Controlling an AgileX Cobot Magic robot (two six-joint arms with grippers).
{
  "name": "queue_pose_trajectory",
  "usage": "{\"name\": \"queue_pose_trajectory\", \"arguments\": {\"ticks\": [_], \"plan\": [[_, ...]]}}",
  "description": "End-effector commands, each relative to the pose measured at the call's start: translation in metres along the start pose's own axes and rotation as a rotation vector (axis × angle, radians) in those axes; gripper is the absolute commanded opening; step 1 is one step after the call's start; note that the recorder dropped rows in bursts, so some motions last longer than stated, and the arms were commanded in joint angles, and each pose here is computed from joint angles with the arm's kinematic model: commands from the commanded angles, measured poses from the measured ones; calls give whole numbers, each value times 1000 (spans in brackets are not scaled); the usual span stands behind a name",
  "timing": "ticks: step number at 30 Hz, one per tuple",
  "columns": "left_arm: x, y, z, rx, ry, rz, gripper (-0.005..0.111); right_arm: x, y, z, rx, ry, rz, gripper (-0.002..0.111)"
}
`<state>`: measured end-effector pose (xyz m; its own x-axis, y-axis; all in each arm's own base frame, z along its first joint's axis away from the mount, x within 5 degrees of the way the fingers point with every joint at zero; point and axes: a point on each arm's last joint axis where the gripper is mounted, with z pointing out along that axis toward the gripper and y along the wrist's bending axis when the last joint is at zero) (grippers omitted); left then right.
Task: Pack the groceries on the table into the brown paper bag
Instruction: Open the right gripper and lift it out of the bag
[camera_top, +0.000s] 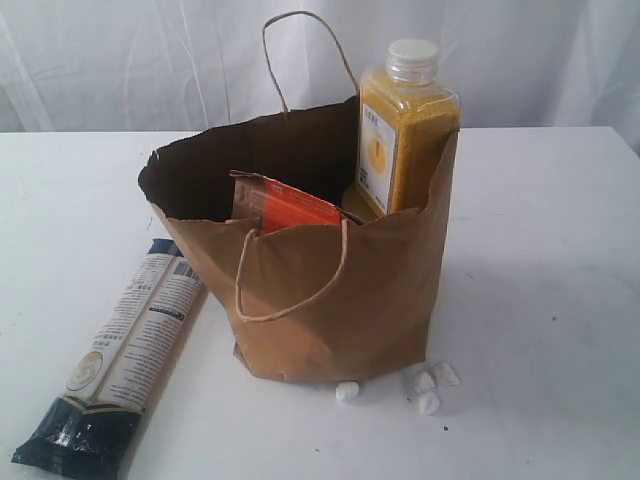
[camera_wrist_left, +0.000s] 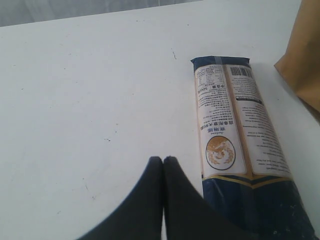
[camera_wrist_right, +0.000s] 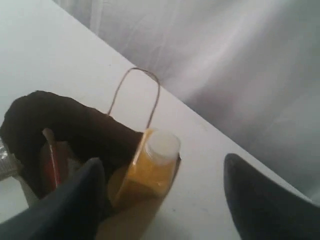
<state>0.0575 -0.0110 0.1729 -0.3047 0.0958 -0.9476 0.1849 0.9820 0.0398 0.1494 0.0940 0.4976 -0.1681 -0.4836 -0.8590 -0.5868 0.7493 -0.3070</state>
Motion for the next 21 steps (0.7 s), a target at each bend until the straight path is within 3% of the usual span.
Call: {"name": "queue_pose_trajectory", "arguments": {"ticks": [1,12,21], "plan": [[1,0,0,1,1,-8,0,24,-8,-32,127,61,76,63],[1,0,0,1,1,-8,0,86,0,-63,213,155,236,63],[1,0,0,1,1,-8,0,137,19,-46,202,266,356,63]]}}
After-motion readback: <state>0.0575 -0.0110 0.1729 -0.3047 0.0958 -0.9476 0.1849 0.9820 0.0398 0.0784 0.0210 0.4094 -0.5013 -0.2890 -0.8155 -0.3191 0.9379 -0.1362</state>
